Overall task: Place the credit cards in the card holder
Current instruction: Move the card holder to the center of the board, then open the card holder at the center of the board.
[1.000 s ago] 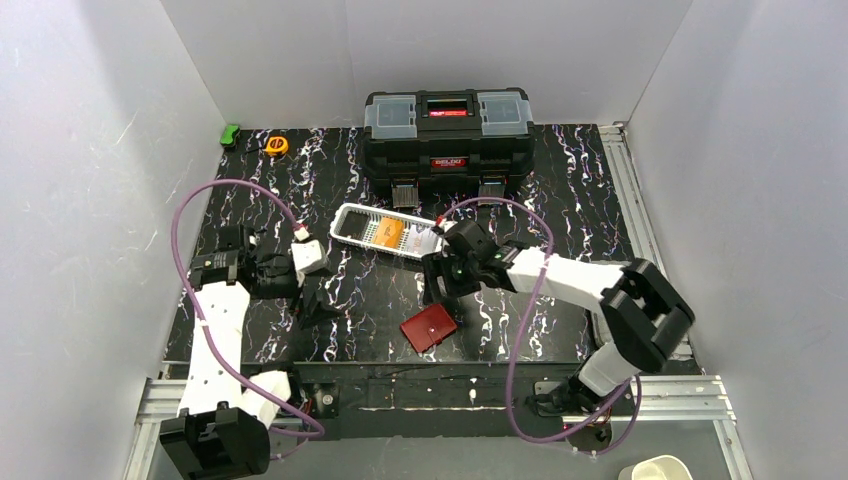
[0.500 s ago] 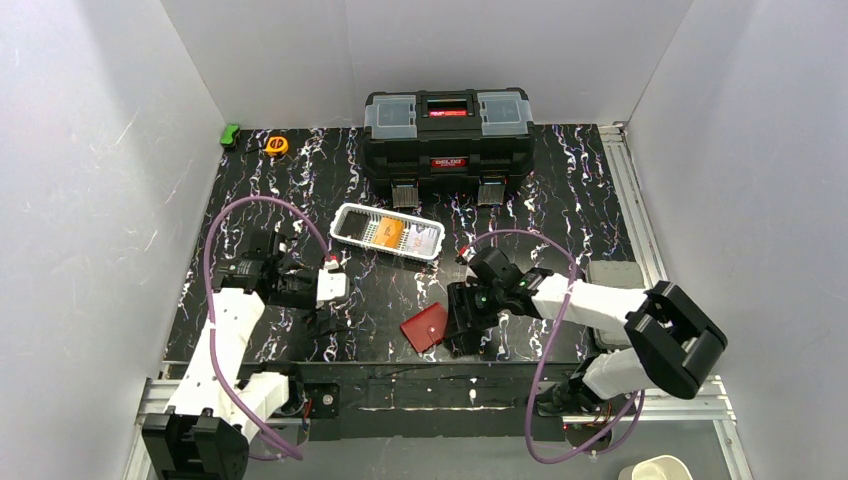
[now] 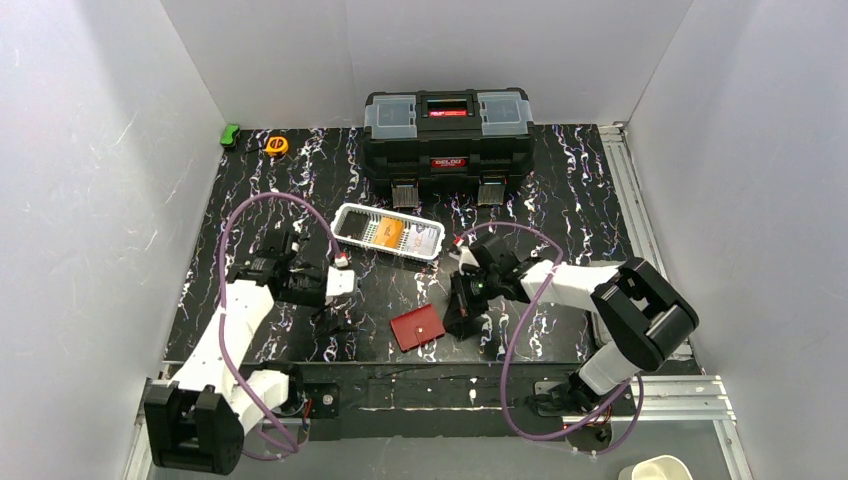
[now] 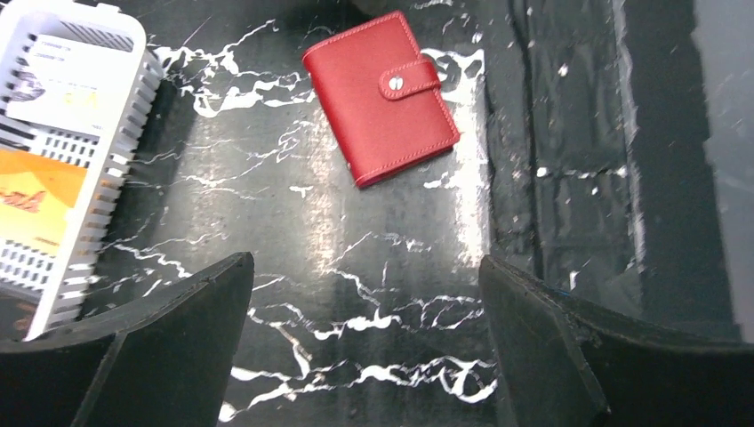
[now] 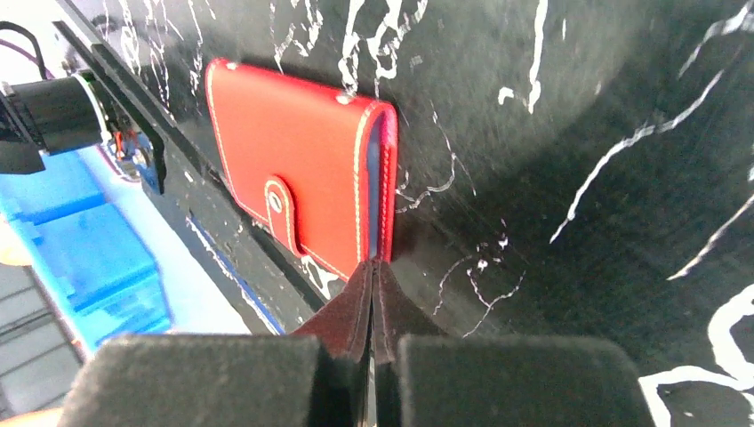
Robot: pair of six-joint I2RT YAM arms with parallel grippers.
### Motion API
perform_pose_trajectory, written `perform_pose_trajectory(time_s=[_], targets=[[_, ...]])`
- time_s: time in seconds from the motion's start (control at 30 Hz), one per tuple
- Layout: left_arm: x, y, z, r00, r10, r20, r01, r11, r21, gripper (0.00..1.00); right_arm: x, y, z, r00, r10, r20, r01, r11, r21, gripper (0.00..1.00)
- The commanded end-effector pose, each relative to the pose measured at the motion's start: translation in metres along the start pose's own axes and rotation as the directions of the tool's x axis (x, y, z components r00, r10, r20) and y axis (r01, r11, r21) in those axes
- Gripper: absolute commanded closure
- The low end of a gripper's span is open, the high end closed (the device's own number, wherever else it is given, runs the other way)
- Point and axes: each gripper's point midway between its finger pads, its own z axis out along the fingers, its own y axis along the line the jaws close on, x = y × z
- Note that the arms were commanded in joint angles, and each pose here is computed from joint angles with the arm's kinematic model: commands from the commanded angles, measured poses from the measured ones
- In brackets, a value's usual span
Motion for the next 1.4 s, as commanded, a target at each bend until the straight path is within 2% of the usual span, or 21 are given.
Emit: perform_pose_trajectory(time_s=[0.0, 0.1, 0.13, 0.2, 0.23, 0.3, 0.37, 0.57, 0.67, 0.87, 1.0, 1.07, 1.17, 1.37], targets=[[-0.02, 0.004, 0.007, 0.985, -0.146, 0.094, 0.14, 0.988, 0.067, 0.02, -0.052, 0.035, -0.025, 0.964, -0.237, 0.117, 0.238, 0.971, 0.004, 0.99], [-0.021, 0.005, 0.012, 0.983, -0.151, 0.106, 0.142, 0.986, 0.093, 0.02, -0.057, 0.039, -0.033, 0.955, -0.269, 0.122, 0.268, 0.963, 0.03, 0.99], [-0.022, 0.005, 0.013, 0.983, -0.147, 0.107, 0.136, 0.986, 0.098, 0.02, -0.054, 0.037, -0.033, 0.96, -0.259, 0.11, 0.256, 0.966, 0.035, 0.95], [-0.023, 0.007, 0.014, 0.985, -0.135, 0.11, 0.124, 0.987, 0.101, 0.02, -0.042, 0.031, -0.031, 0.969, -0.23, 0.093, 0.228, 0.973, 0.026, 0.6], [-0.022, 0.006, 0.014, 0.987, -0.118, 0.11, 0.107, 0.989, 0.103, 0.02, -0.039, 0.03, -0.029, 0.969, -0.223, 0.106, 0.223, 0.975, 0.011, 0.5], [-0.021, 0.001, 0.016, 0.993, -0.056, 0.109, 0.044, 0.993, 0.107, 0.02, -0.028, 0.024, -0.025, 0.975, -0.194, 0.112, 0.197, 0.98, -0.012, 0.41], [-0.019, -0.002, 0.02, 0.994, 0.023, 0.107, -0.035, 0.993, 0.114, 0.02, -0.02, 0.021, -0.02, 0.981, -0.165, 0.104, 0.17, 0.985, -0.039, 0.4], [-0.011, -0.013, 0.039, 0.969, 0.229, 0.09, -0.241, 0.956, 0.165, 0.07, -0.02, 0.023, -0.003, 0.985, -0.147, 0.088, 0.156, 0.982, -0.109, 0.46], [-0.002, -0.016, 0.051, 0.954, 0.29, 0.079, -0.3, 0.934, 0.193, 0.1, -0.024, 0.021, 0.006, 0.987, -0.14, 0.082, 0.15, 0.982, -0.117, 0.51], [0.011, -0.016, 0.069, 0.953, 0.298, 0.046, -0.299, 0.916, 0.267, 0.22, -0.031, 0.023, 0.017, 0.988, -0.137, 0.074, 0.146, 0.979, -0.142, 0.58], [0.026, -0.014, 0.085, 0.934, 0.358, 0.008, -0.346, 0.896, 0.278, 0.33, -0.036, 0.023, 0.021, 0.986, -0.148, 0.071, 0.157, 0.977, -0.143, 0.65], [0.032, -0.012, 0.091, 0.925, 0.379, -0.009, -0.362, 0.889, 0.281, 0.42, -0.042, 0.024, 0.023, 0.984, -0.159, 0.076, 0.168, 0.976, -0.137, 0.76], [0.034, -0.006, 0.096, 0.924, 0.382, -0.02, -0.363, 0.891, 0.271, 0.46, -0.05, 0.024, 0.025, 0.981, -0.179, 0.081, 0.188, 0.975, -0.119, 0.98], [0.031, -0.008, 0.095, 0.934, 0.356, -0.022, -0.338, 0.904, 0.261, 0.49, -0.066, 0.028, 0.022, 0.963, -0.257, 0.084, 0.264, 0.961, -0.086, 0.99]])
